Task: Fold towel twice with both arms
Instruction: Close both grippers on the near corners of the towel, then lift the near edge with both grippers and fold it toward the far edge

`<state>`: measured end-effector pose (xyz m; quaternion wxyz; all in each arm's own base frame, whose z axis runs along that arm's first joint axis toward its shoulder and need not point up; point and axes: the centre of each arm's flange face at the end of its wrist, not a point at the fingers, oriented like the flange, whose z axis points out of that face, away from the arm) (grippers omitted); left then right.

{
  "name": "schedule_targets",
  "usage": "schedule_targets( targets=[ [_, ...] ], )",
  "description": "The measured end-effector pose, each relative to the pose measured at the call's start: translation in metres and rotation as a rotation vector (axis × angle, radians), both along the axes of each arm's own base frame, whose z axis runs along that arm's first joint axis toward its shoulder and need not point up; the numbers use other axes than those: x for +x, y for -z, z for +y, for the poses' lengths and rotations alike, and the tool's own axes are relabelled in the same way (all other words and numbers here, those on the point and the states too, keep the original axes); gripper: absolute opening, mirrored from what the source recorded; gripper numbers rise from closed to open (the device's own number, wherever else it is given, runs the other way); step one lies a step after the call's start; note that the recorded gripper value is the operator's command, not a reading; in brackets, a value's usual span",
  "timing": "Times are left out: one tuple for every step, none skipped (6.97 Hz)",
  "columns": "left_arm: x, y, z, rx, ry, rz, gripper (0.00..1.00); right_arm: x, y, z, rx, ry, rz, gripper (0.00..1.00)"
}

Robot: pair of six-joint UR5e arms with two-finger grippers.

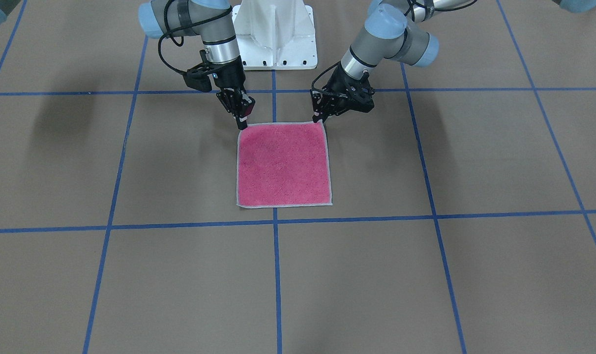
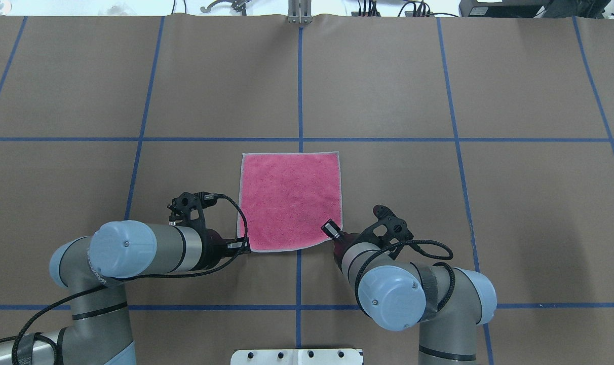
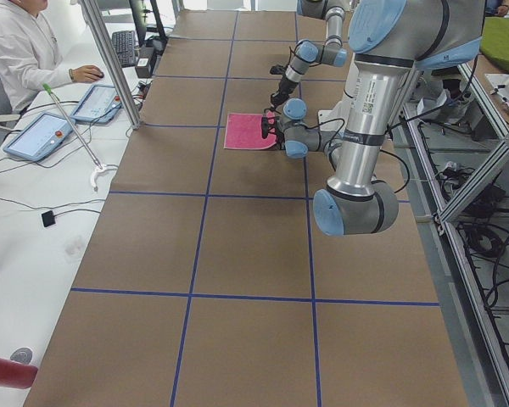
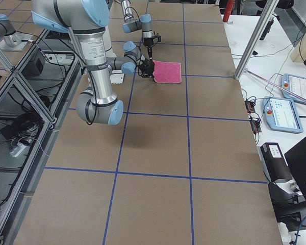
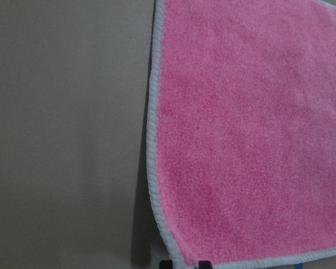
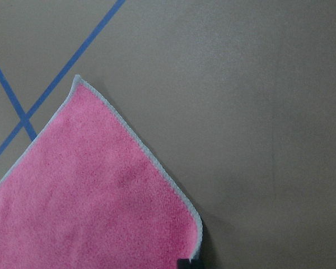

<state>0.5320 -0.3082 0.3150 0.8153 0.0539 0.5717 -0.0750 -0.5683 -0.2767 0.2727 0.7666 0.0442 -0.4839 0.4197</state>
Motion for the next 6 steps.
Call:
schedule_targets(
  targets=[
    [-0.001,0.001,0.000,0.000,0.000,0.001,0.00,0.000,0.000,0.000,0.000,0.000,0.001,0.00],
    [-0.002,0.002,0.000,0.001,-0.001,0.003,0.00,0.000,-0.001,0.000,0.000,-0.001,0.001,0.00],
    [-0.003,0.003,0.001,0.002,-0.001,0.007,0.00,0.001,-0.001,-0.001,0.000,-0.002,0.001,0.00],
    [-0.006,0.008,0.002,0.005,-0.001,0.017,0.00,0.003,0.000,-0.001,0.000,-0.003,-0.002,0.00],
    [-0.012,0.015,0.004,0.010,-0.002,0.032,0.00,0.010,0.001,0.000,0.003,-0.006,-0.009,0.00],
    [-0.023,0.021,0.008,0.015,-0.002,0.048,0.00,0.021,0.004,0.004,0.009,-0.008,-0.022,0.00]
  ],
)
